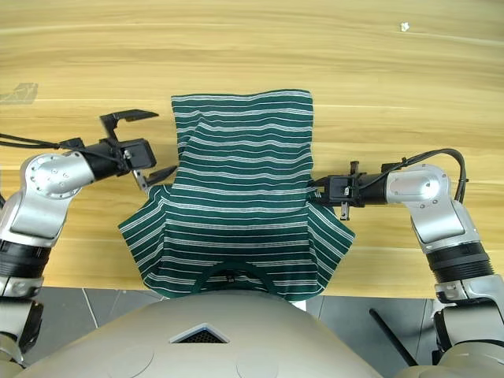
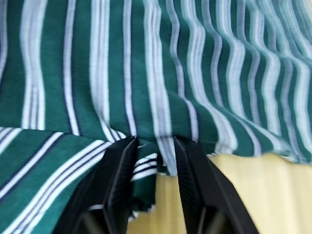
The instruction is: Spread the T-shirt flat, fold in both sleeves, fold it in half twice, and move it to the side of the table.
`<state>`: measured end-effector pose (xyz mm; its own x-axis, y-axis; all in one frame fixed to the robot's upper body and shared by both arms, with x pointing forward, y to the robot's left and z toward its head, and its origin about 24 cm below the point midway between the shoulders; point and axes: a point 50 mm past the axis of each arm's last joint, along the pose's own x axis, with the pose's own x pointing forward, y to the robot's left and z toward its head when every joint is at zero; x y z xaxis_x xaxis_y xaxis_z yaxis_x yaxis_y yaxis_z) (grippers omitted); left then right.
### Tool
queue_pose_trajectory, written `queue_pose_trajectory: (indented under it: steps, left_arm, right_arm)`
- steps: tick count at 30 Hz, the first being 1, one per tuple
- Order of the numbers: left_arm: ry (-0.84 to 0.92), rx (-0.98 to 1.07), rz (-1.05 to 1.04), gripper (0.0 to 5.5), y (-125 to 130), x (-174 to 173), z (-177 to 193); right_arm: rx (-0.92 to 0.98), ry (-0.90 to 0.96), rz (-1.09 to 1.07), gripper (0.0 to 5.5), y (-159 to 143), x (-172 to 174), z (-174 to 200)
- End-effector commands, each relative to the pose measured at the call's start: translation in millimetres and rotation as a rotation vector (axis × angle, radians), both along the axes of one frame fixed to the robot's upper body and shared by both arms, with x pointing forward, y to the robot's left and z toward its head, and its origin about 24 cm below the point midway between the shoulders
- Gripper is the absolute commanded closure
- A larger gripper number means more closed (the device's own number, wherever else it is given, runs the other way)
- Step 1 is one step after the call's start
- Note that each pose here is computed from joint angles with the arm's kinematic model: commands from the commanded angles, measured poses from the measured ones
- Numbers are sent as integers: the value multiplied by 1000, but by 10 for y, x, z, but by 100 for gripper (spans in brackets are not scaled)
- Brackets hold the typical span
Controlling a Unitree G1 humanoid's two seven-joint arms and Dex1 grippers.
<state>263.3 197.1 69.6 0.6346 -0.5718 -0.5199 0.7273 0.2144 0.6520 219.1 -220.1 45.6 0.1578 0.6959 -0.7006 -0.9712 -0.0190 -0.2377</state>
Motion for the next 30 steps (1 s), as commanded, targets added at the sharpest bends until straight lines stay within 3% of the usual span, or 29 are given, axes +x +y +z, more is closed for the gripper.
queue_pose_trajectory:
  steps: [1,7,15,20,23,30]
  left_arm:
    - [-34,39,-15,12,-98,266,-42]
    - [-37,107,-42,12,-235,558,-183]
    - [58,239,-38,12,-75,523,-575]
    - [39,285,-6,12,109,566,-533]
    - [33,294,-10,12,148,565,-519]
    - [-3,266,-35,12,29,576,-523]
  right_arm:
    - [-41,40,18,407,-28,-16,-67]
    - [-51,39,20,407,-45,-6,-80]
    - [-39,24,28,407,-6,-34,-116]
    - [-81,12,10,407,-68,-21,-137]
    - [-150,-89,-41,407,-170,129,-109]
    - [-157,-183,-39,407,-140,249,-123]
